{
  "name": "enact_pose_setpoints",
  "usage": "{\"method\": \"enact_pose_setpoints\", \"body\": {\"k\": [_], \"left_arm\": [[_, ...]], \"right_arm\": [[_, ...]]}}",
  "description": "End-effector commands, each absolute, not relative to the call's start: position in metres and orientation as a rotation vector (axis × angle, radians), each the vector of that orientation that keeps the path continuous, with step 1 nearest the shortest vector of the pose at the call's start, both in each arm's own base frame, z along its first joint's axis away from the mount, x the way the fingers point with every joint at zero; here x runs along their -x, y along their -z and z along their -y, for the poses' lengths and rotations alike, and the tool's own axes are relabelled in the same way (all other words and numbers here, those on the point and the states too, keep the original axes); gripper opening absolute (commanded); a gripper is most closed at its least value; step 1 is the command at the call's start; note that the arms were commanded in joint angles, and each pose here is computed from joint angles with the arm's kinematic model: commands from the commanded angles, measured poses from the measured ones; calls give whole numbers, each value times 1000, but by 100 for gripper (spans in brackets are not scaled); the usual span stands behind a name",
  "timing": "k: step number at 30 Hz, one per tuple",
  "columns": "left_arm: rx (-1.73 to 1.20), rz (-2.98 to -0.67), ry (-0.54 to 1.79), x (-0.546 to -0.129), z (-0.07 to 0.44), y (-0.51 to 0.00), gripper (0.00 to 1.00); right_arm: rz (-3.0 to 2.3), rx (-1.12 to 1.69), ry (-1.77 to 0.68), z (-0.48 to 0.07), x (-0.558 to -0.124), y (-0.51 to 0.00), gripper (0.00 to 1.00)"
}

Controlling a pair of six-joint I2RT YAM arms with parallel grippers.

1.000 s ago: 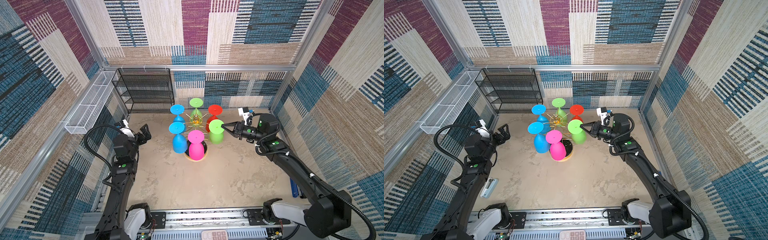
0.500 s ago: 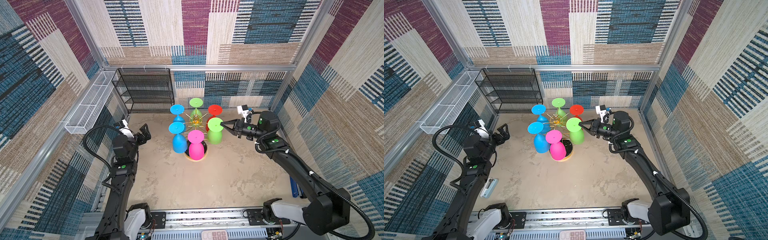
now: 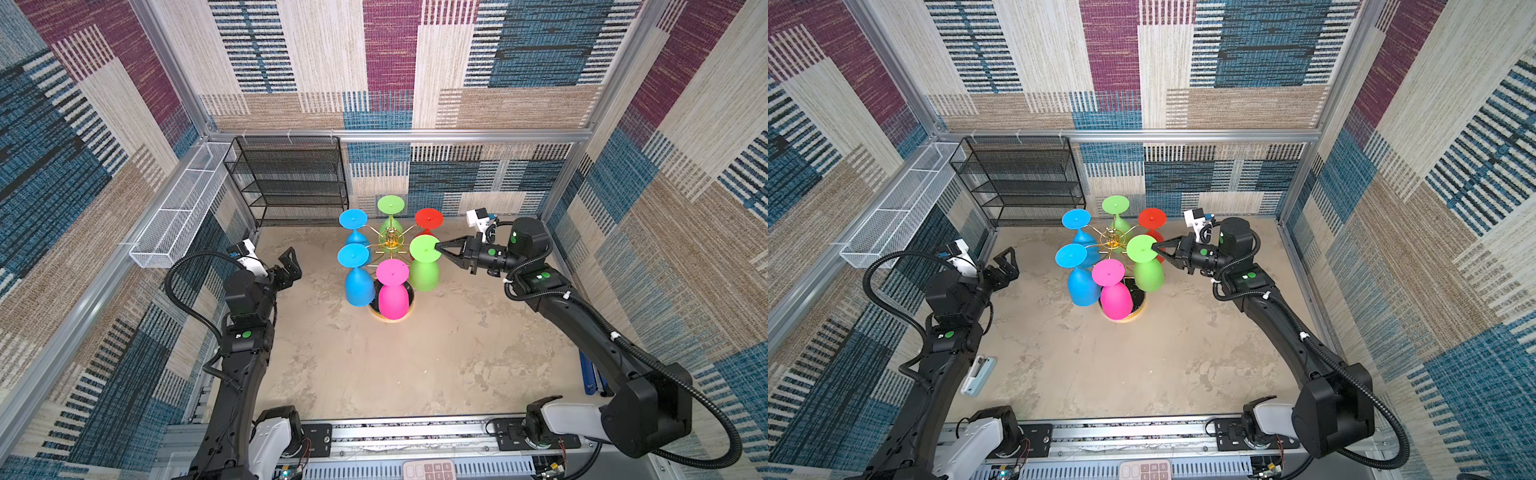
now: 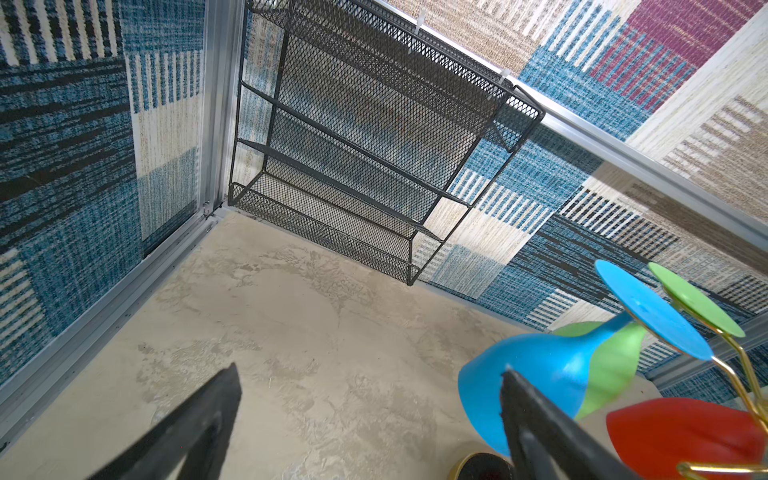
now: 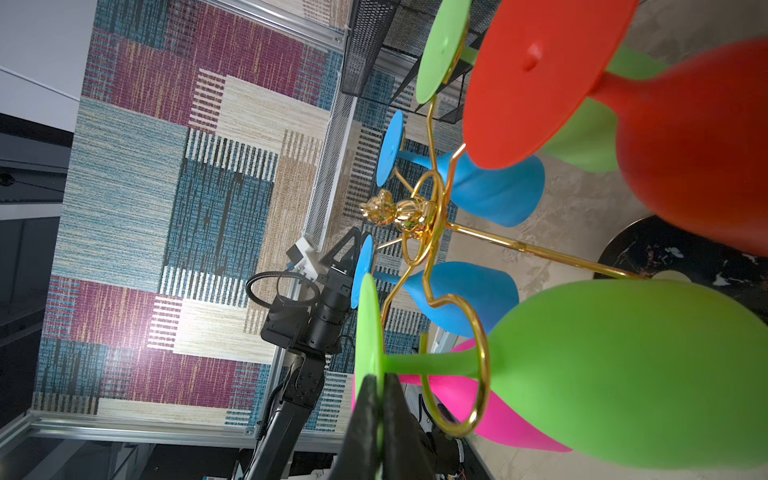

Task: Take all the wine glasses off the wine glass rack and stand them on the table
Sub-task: 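Close the right gripper on the green glass stem and adjust grip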

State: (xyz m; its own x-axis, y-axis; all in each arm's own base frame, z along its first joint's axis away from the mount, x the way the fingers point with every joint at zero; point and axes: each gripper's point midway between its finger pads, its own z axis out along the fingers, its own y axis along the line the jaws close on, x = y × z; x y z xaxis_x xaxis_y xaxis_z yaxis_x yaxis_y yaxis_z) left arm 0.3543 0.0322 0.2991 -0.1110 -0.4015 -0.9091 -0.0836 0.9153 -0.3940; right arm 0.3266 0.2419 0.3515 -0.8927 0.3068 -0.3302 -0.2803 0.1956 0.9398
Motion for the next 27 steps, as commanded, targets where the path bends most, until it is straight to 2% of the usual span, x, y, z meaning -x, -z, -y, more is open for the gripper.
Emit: {"method": "enact_pose_setpoints", "body": {"k": [1,27], "left_arm": [[396,-1673,290,-354,-33,-297,99],[394,-1664,284,-351,-34,-301,99]], "right_arm": [[-1976,10,-1715,-244,-332,-364,0],[-1956,-114,-1583,-255,-353,-361,0]]}}
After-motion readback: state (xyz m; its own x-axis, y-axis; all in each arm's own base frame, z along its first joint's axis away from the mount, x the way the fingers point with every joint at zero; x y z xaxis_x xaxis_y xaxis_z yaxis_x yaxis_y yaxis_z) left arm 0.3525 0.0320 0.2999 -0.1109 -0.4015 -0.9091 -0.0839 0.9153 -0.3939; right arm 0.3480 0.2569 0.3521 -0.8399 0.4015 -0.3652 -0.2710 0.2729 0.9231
